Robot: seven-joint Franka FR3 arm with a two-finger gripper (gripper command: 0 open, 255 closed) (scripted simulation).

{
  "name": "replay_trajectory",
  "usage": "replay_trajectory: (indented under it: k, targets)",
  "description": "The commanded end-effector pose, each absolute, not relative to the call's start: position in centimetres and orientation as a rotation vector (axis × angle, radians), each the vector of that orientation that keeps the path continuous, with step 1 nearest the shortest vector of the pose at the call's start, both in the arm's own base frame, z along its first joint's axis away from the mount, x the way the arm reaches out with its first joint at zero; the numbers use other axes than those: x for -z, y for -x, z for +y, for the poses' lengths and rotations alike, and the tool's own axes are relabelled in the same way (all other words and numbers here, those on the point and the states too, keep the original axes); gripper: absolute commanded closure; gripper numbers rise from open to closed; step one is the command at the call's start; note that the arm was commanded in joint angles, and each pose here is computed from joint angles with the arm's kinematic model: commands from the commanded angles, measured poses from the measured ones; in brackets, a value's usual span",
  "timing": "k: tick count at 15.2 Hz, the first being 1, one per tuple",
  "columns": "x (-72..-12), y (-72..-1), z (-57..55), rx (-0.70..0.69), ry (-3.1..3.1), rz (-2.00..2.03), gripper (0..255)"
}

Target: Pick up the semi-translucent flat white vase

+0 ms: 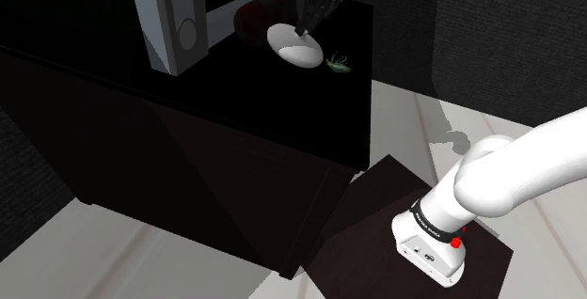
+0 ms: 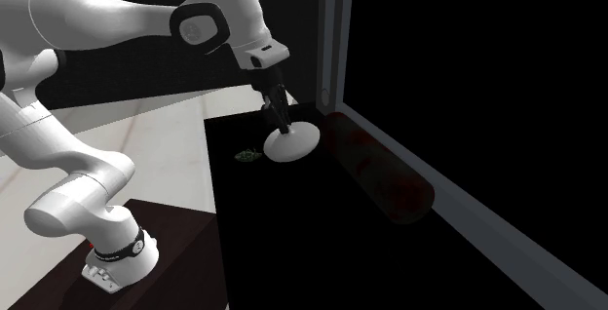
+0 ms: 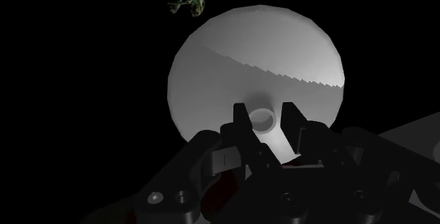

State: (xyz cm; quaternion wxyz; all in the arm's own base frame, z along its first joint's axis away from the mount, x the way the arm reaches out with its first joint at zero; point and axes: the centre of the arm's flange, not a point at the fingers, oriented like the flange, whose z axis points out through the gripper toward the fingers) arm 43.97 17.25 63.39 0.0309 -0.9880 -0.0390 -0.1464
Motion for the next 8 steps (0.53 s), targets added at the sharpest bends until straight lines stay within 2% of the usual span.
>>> replay_trajectory:
  k: [1, 8]
  targets:
    - [-63.4, -44.0, 17.2, 0.45, 3.044, -0.12, 255]
    - [-64.9, -44.0, 17.2, 0.45, 3.045, -0.12, 255]
